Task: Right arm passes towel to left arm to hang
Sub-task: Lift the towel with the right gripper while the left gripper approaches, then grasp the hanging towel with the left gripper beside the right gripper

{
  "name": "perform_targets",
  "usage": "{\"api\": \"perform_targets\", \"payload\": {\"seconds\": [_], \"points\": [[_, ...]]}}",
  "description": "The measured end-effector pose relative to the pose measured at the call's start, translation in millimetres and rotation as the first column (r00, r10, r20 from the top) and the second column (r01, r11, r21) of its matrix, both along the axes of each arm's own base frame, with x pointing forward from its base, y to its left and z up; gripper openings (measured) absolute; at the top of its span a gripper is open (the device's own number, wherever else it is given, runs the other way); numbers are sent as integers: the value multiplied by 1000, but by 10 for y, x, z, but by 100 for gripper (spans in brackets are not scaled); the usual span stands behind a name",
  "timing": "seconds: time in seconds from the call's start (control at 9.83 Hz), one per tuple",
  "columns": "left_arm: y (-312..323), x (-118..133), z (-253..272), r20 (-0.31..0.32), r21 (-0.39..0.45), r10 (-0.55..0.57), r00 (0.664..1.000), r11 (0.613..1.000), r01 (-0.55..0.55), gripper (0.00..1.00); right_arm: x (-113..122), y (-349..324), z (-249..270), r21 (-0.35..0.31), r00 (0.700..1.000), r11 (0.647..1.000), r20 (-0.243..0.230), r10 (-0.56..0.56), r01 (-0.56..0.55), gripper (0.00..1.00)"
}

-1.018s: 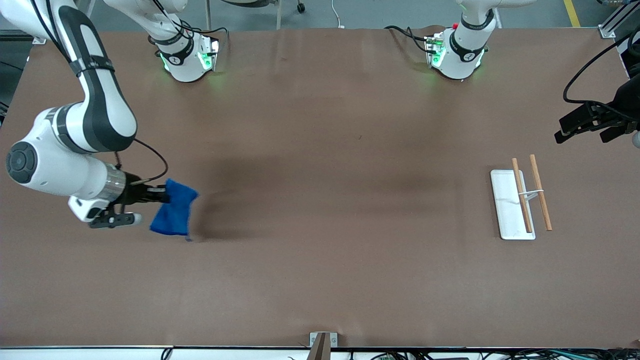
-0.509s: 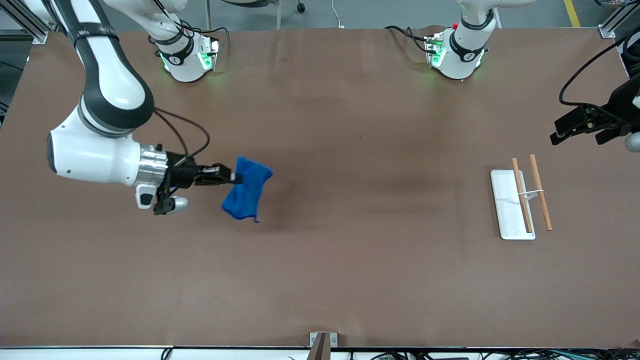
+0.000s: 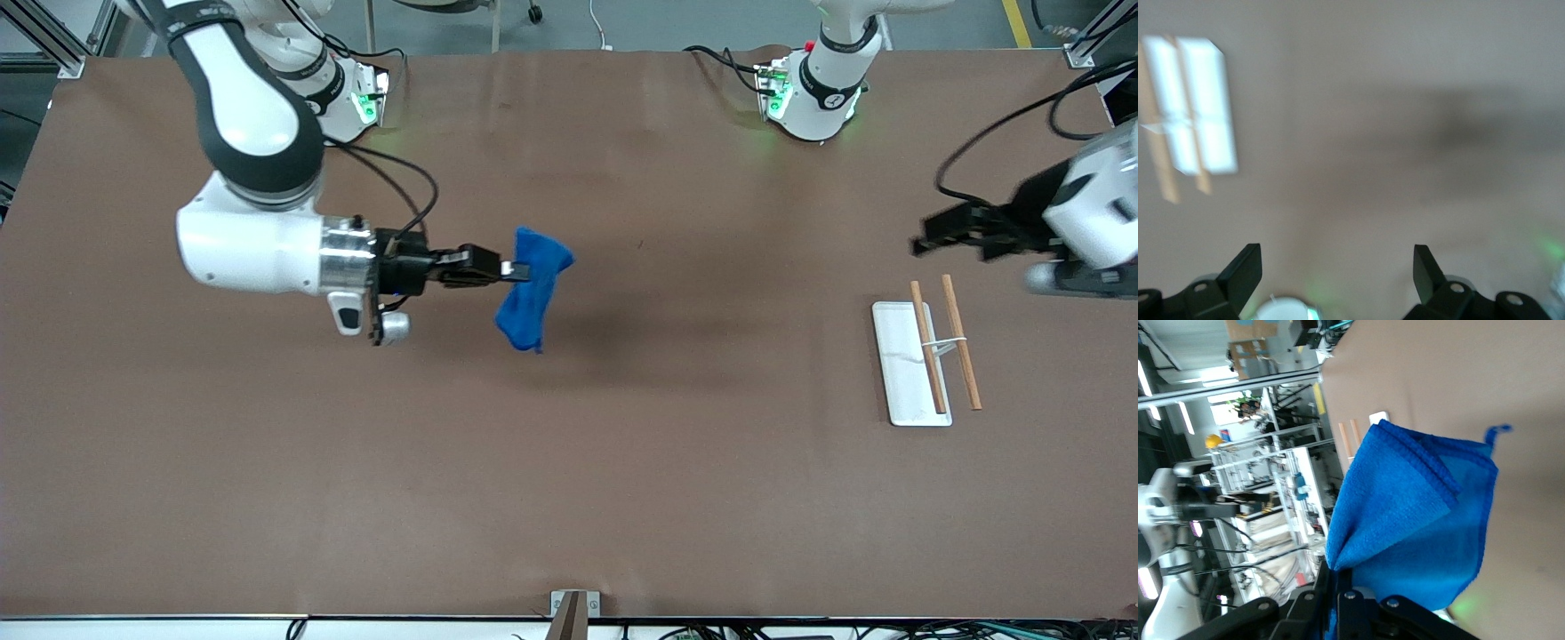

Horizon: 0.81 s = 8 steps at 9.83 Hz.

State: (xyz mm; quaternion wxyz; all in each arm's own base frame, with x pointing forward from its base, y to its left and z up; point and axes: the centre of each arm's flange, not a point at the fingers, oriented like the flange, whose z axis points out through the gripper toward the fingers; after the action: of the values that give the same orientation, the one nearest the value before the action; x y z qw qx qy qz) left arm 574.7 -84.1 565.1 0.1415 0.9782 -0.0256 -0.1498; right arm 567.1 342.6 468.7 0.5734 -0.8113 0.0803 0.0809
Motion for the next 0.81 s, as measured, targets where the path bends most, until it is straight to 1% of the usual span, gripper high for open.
{"api": "perform_targets", "payload": {"seconds": [0.1,0.2,0.31,0.41,0.51,0.61,0.71,0.81], "points": [[-238,17,-297,-96,-69,-37,995,997,31,100,-89,188,27,62,1000,998,-12,-19,19,6],[-491,49,-542,-158,-145,-70,985,988,47,100,-153,320,58,153,999,987,-13,-37,39,6],[-744,70,-728,-209,-241,-98,973,969,46,100,-196,410,70,233,998,971,-1,-58,57,6],[-971,87,-868,-256,-348,-120,959,937,24,100,-219,458,56,274,997,959,5,-73,69,6],[-1167,106,-997,-302,-444,-139,943,896,-10,100,-238,500,45,299,997,951,-7,-81,79,6],[-1360,120,-1117,-343,-528,-162,925,848,-47,100,-270,558,46,329,995,940,-30,-90,95,6],[-1549,125,-1223,-376,-592,-185,908,802,-82,100,-308,619,51,352,995,931,-29,-94,99,6],[-1688,140,-1312,-401,-640,-199,894,759,-118,100,-328,650,52,363,995,927,-17,-97,97,6]]}}
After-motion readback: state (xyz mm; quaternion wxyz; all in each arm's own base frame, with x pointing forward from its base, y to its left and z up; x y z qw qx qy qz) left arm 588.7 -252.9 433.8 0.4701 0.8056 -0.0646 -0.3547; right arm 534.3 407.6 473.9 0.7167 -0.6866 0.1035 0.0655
